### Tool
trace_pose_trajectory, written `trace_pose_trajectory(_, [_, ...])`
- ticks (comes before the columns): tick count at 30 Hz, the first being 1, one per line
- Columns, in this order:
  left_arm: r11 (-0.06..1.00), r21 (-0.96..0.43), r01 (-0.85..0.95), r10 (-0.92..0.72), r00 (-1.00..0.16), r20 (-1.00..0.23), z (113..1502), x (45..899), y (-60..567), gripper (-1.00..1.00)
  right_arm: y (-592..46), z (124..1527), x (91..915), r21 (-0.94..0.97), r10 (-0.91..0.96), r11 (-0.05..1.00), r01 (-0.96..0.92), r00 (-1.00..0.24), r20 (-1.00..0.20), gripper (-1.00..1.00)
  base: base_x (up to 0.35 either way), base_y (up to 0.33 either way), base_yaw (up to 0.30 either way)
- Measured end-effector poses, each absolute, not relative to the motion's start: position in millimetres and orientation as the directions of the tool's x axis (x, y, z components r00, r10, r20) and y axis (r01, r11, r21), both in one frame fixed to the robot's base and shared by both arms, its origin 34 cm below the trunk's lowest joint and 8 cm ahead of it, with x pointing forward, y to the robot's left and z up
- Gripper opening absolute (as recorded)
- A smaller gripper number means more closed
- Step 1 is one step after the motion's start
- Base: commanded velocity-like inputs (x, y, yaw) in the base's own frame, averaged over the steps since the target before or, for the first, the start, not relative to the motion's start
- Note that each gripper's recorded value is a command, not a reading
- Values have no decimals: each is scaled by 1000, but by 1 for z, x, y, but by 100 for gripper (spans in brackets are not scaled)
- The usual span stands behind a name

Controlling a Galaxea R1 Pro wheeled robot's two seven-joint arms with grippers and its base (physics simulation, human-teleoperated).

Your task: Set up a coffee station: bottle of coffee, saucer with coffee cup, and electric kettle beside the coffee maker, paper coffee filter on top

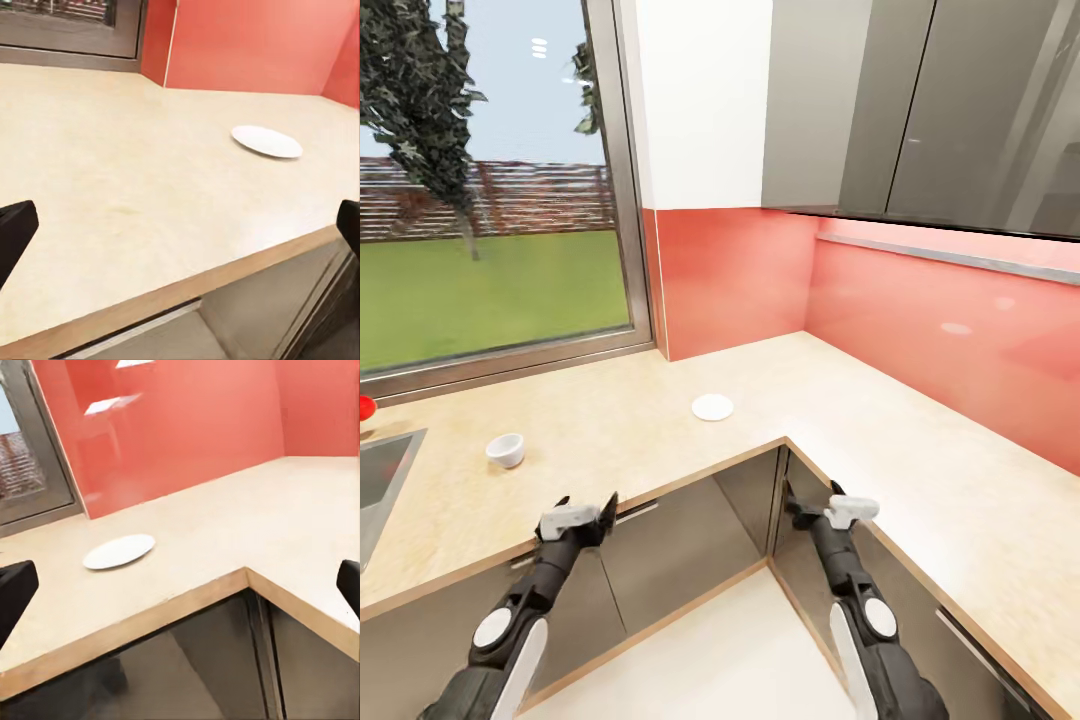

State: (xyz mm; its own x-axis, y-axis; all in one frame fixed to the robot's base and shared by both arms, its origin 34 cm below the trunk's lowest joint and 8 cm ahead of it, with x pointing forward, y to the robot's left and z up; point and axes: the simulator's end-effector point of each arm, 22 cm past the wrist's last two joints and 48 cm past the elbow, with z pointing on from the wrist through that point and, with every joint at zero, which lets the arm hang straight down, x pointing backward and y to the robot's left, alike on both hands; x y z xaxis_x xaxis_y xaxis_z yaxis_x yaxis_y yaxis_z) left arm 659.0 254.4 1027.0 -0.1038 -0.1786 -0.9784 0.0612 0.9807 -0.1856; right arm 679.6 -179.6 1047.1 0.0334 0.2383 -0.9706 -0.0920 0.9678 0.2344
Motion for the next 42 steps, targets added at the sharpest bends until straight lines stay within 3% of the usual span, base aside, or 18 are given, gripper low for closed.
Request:
trace_pose_trajectory(3, [971,-227,74,-218,-112,-969,1053,682,255,100,-180,1079,708,296,302,950,-101,56,-952,100,0,0,0])
trace_pose_trajectory(10, [957,-285,46,-273,-181,-945,1113,750,293,100,-156,1135,774,332,323,927,-172,-79,-943,100,0,0,0])
trace_pose_trajectory(16, [966,-259,22,-240,-313,-919,1120,780,333,100,-142,1166,802,333,295,919,-211,-194,-936,100,0,0,0])
trace_pose_trajectory(20, [947,-305,103,-241,-402,-883,1110,795,327,100,-142,1195,810,334,288,914,-232,-212,-934,100,0,0,0])
trace_pose_trajectory(34, [947,-275,168,-170,-463,-870,1091,789,302,100,-157,1189,808,313,256,923,-222,-251,-934,100,7,0,0])
trace_pose_trajectory(42, [946,-274,172,-166,-469,-868,1089,788,298,100,-150,1181,804,328,254,915,-234,-296,-921,100,286,0,0])
